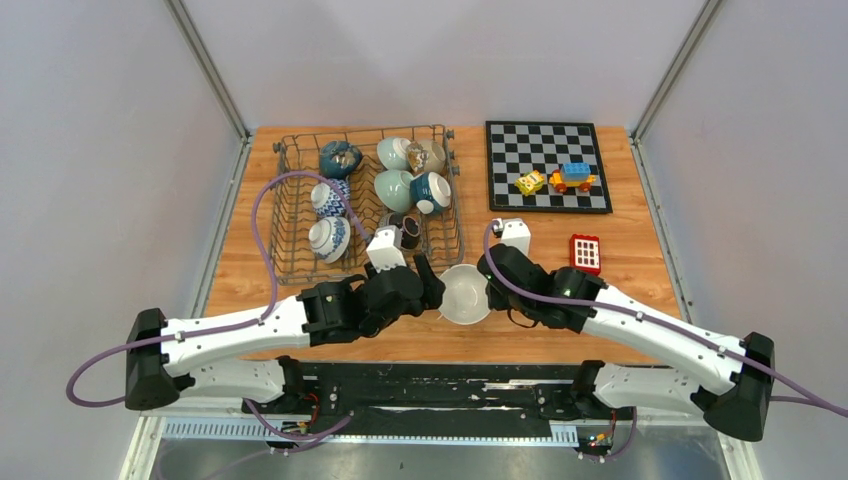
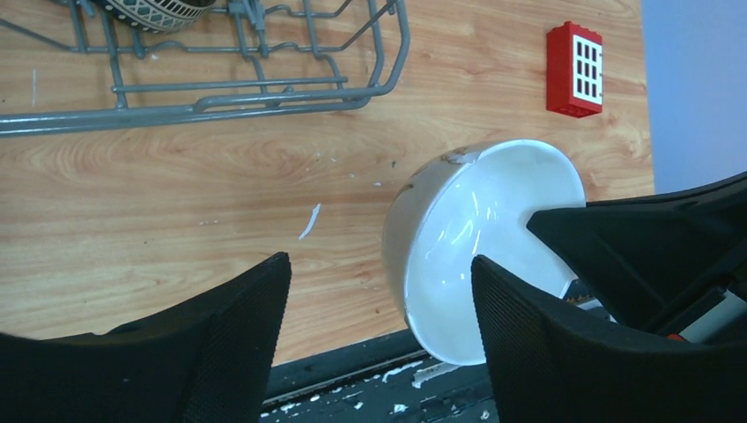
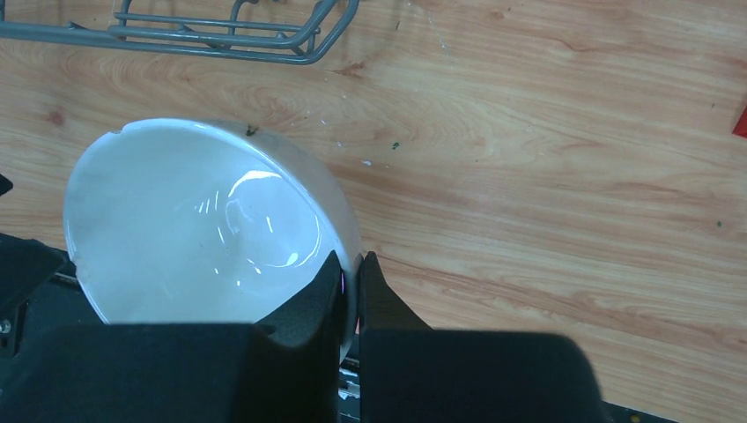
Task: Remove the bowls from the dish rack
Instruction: Pick up the bowl from the dish rack, then place the bowl at the center of the board.
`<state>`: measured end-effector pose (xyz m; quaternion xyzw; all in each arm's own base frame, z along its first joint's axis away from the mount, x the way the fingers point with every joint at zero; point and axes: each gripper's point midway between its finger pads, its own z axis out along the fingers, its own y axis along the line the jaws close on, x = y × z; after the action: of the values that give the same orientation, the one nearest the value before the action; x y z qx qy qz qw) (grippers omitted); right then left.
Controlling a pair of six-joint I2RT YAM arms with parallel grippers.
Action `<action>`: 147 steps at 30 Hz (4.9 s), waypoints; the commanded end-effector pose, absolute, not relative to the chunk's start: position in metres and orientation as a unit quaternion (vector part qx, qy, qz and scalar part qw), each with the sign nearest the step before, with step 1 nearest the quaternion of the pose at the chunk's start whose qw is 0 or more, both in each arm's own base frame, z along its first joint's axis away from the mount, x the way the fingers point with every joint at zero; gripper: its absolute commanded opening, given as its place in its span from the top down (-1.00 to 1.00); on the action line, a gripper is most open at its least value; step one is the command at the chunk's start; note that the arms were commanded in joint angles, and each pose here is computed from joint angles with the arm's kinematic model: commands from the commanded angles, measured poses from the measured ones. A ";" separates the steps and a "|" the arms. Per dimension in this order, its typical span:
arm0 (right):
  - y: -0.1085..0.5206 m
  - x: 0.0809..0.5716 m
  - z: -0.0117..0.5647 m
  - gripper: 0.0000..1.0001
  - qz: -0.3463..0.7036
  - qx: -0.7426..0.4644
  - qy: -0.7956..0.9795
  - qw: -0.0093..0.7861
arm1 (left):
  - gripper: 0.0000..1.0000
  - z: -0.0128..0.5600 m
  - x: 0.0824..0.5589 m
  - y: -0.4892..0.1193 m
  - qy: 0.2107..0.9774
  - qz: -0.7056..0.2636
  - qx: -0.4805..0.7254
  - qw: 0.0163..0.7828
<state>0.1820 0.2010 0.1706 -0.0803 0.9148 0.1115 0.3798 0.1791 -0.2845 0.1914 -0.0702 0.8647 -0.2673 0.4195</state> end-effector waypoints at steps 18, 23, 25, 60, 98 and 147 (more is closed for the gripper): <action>0.224 0.187 0.174 1.00 0.167 -0.032 0.918 0.358 | 0.21 0.172 0.185 -0.295 0.898 -0.186 -0.009 0.398; 0.226 0.187 0.175 1.00 0.168 -0.031 0.918 0.357 | 0.23 0.165 0.184 -0.296 0.903 -0.179 -0.005 0.391; 0.227 0.187 0.176 1.00 0.170 -0.032 0.918 0.356 | 0.25 0.164 0.183 -0.296 0.904 -0.178 -0.003 0.389; 0.211 0.164 0.166 -0.02 0.110 -0.249 0.913 0.304 | 1.00 0.162 0.177 -0.297 0.902 -0.204 -0.002 0.380; 0.197 0.188 0.175 1.00 0.083 -0.203 0.923 0.317 | -0.73 0.182 0.177 -0.288 0.889 -0.225 -0.001 0.399; 0.010 0.345 0.138 1.00 0.114 0.321 0.893 0.295 | -0.96 0.171 0.169 -0.167 0.840 -0.212 -0.064 0.495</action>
<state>0.3234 0.0042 0.1159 0.3297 0.9027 0.0743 0.2665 0.1660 -0.1627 0.1719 -0.0480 0.8460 -0.1983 0.4926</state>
